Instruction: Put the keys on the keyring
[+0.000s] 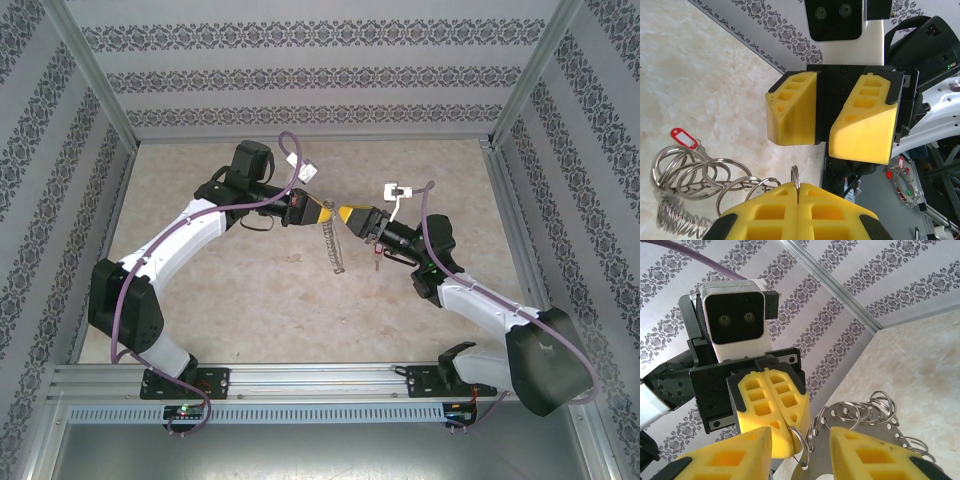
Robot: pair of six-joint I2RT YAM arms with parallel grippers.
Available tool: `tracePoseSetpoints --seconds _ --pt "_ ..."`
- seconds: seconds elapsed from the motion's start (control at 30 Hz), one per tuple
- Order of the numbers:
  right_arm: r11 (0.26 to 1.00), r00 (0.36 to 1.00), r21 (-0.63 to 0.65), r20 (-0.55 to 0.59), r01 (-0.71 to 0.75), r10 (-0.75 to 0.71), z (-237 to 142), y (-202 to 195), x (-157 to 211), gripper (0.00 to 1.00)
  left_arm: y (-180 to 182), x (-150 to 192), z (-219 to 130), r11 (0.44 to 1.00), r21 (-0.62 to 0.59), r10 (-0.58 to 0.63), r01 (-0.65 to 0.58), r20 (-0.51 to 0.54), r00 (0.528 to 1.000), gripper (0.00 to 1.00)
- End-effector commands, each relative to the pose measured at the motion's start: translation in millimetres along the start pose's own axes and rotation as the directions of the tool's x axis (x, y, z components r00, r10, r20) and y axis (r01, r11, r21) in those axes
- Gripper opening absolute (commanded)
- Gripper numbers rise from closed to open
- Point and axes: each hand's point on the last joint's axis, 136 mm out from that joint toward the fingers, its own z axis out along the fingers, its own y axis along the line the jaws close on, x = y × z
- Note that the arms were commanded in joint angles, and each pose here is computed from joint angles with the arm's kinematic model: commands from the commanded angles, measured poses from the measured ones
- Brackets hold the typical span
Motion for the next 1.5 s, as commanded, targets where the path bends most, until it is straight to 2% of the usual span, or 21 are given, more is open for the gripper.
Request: tracePoseSetpoints --seconds 0.0,0.23,0.5,0.77,0.93,1.07,1.2,1.37,1.47 --pt "0.996 0.999 -0.07 0.0 0.051 -0.051 6.3 19.5 -3.7 0.36 -14.9 -15.4 -2.2 0.997 0.046 0.063 -0.065 0.026 0.998 0.0" --pt "0.996 0.999 -0.083 -0.023 0.045 -0.048 11.4 19.7 3.0 0.34 -14.1 -15.1 -1.5 0.997 0.046 0.061 -0.062 0.029 0.998 0.0" --pt "0.995 0.998 -0.086 -0.026 0.05 -0.052 11.6 19.8 4.8 0.21 -13.2 -14.2 -0.5 0.997 0.051 0.06 -0.061 0.027 0.998 0.0" --pt "0.994 0.998 -0.092 -0.013 0.06 -0.062 12.9 21.8 1.7 0.01 -12.4 -12.2 1.2 0.997 0.064 0.051 -0.052 0.024 0.998 0.0" --pt "0.993 0.998 -0.097 -0.008 0.067 -0.068 13.4 23.6 0.9 0.0 -11.7 -11.3 1.2 0.997 0.061 0.046 -0.048 0.025 0.999 0.02" --pt "0.993 0.998 -0.092 0.009 0.068 -0.067 13.1 23.8 -1.5 0.0 -8.5 -12.6 0.7 0.998 0.038 0.045 -0.046 0.038 0.998 0.17" --pt "0.995 0.997 -0.08 0.039 0.068 -0.065 12.6 22.8 -6.7 0.0 -6.6 -19.8 -4.9 0.999 -0.016 0.053 -0.052 0.095 0.994 0.33" --pt "0.996 0.994 -0.068 0.087 0.064 -0.058 11.7 22.2 -15.7 0.0 3.8 -32.6 -22.3 0.995 -0.101 0.028 -0.004 0.24 0.97 0.52" --pt "0.996 0.993 -0.065 0.11 0.059 -0.052 11.3 21.9 -19.5 0.0 8.3 -38.7 -32.6 0.991 -0.131 0.009 0.037 0.329 0.944 0.57"
